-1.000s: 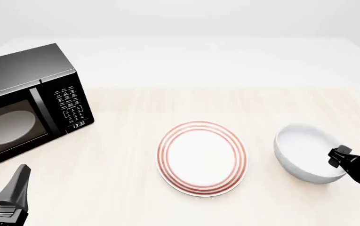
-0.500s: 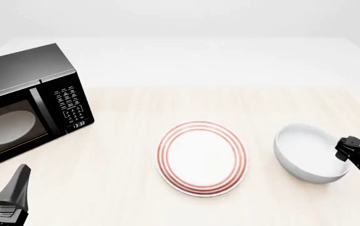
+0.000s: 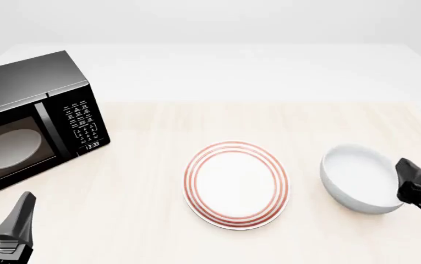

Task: Put the white bowl to the right of the plate.

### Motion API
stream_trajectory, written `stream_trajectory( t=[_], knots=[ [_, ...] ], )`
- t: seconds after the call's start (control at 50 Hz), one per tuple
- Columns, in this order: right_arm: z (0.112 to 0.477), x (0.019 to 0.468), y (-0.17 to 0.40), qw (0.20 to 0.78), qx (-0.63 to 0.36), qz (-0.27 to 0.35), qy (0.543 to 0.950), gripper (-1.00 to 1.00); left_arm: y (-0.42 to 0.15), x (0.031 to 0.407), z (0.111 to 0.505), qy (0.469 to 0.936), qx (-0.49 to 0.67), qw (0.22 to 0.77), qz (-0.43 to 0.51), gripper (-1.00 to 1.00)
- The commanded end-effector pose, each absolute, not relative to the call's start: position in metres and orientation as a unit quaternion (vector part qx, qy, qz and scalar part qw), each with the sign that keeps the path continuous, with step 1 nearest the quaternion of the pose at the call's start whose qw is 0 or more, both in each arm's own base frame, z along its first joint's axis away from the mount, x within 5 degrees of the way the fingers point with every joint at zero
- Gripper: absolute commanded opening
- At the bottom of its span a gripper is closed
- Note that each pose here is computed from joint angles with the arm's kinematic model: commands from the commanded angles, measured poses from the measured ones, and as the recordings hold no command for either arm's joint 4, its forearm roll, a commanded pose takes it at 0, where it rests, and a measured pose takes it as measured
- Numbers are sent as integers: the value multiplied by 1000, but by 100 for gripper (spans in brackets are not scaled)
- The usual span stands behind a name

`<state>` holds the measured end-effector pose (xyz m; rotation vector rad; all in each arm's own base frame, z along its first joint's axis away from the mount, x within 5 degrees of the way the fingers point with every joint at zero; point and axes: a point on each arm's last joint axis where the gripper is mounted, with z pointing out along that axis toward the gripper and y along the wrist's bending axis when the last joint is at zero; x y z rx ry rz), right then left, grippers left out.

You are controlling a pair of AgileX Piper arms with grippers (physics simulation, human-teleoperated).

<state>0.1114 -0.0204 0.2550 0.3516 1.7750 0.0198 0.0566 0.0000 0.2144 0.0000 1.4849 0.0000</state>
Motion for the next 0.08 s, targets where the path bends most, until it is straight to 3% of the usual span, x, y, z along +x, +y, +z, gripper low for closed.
stream_trajectory(
  t=[0.02,0.04,0.08],
  knots=[
    [209,88,-11,641,94,-3,762,100,0,57,214,676,0,737,0,100],
    [199,79,-10,656,120,22,745,100,0,57,214,676,0,737,0,100],
    [193,91,-12,627,138,33,766,100,0,57,214,676,0,737,0,100]
  ],
)
